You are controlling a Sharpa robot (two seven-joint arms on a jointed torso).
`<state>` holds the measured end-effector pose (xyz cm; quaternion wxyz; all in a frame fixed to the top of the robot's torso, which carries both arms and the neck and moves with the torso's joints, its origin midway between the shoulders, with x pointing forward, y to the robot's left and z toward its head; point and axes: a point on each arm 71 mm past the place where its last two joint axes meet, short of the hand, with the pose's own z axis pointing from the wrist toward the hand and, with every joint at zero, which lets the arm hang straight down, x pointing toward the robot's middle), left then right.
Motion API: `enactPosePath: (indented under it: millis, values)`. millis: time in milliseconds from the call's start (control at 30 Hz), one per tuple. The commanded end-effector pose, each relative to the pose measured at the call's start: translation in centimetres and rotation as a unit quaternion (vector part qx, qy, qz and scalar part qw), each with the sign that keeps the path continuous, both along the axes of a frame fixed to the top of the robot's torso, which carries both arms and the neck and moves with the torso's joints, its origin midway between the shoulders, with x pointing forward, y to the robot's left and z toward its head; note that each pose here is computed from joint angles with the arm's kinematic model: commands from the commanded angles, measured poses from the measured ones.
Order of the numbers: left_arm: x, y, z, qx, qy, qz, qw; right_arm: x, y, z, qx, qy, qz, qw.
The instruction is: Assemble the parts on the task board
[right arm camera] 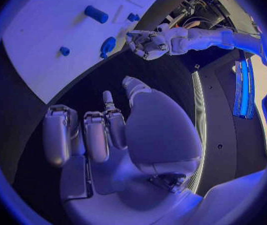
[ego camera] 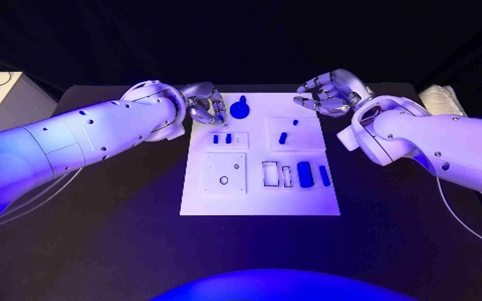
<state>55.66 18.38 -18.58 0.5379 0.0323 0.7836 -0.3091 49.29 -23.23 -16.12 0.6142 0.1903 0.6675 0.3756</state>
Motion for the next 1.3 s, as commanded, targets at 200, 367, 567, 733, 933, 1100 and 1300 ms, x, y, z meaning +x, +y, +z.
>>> enactPosePath:
  millis: [200,367,567,733,933,1100,1300]
  values:
    - [-0.18,-0.55,-0.45,0.012,0.015,-0.013,1.0,-0.02,0.11,0.04,0.001,-0.005,0.005,1.0]
    - [-0.25,-0.7,-0.52,0.008,0.019,-0.014,1.0,-0.03,0.14,0.04,0.001,-0.005,0.005,1.0]
    - [-0.31,-0.85,-0.59,0.008,0.024,-0.014,1.0,-0.04,0.16,0.04,0.001,-0.005,0.005,1.0]
    - [-0.32,-0.87,-0.63,0.009,0.027,-0.014,1.0,-0.05,0.14,0.04,0.001,-0.005,0.005,1.0]
    - [-0.36,-0.92,-0.7,0.01,0.03,-0.016,0.999,-0.07,0.14,0.04,0.001,-0.005,0.005,1.0]
    - [-0.4,-1.0,-0.75,0.011,0.032,-0.018,0.999,-0.08,0.12,0.04,0.001,-0.005,0.005,1.0]
    - [-0.4,-1.02,-0.89,0.015,0.037,-0.018,0.999,-0.08,0.08,0.04,0.001,-0.004,0.005,1.0]
